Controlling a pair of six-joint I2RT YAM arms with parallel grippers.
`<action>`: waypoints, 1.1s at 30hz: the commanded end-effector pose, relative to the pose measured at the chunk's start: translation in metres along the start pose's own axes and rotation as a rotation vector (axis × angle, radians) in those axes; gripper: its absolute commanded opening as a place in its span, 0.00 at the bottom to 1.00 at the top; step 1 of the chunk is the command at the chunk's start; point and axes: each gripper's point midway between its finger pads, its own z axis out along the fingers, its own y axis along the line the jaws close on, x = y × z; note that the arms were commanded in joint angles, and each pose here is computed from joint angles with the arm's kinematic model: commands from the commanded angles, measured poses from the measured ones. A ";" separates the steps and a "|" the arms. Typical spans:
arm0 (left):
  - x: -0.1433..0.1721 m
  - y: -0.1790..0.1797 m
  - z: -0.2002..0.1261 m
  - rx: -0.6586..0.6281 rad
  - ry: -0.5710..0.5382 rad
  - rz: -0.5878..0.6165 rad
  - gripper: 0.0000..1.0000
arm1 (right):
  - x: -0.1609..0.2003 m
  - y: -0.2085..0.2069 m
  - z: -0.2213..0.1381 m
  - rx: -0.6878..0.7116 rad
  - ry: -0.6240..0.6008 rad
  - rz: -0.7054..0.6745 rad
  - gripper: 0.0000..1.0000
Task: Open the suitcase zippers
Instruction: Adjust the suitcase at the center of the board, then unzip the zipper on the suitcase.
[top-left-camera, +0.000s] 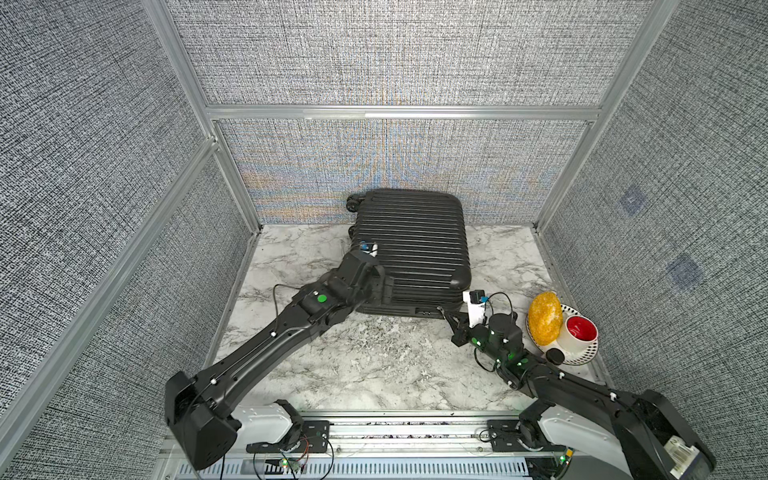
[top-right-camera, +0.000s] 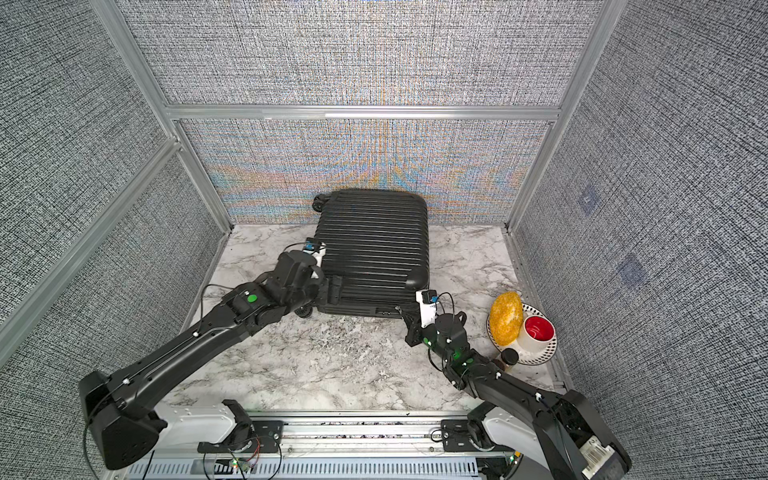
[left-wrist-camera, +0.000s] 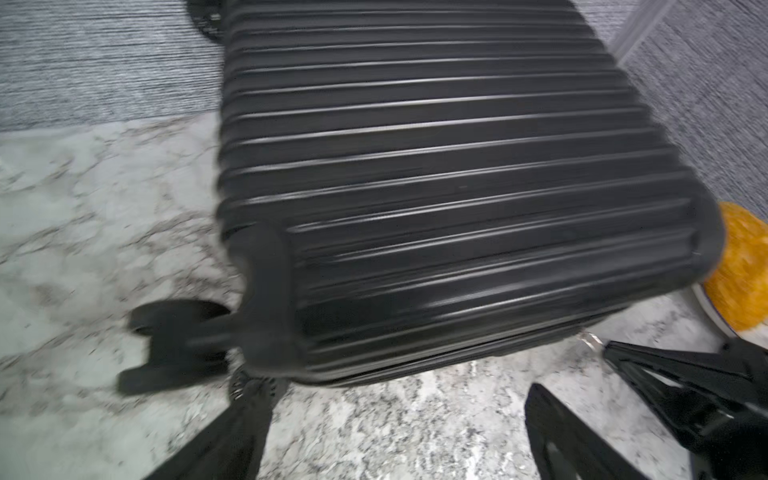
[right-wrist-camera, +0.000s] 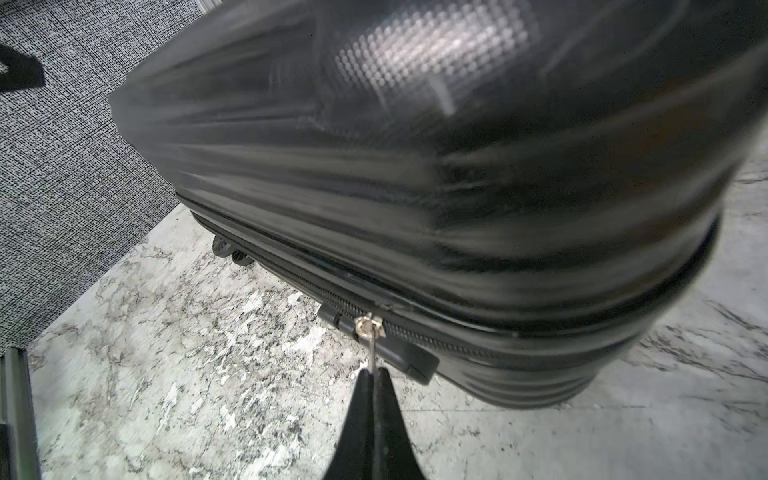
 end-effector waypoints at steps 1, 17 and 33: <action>-0.006 -0.013 0.014 -0.011 0.022 0.076 0.95 | -0.007 0.000 -0.001 0.005 -0.033 -0.007 0.00; 0.032 0.021 0.042 -0.209 0.129 0.075 0.94 | -0.006 -0.037 -0.019 0.204 -0.036 0.032 0.00; 0.042 0.030 0.038 -0.233 0.127 0.068 0.93 | -0.012 -0.084 -0.040 0.379 -0.085 0.104 0.00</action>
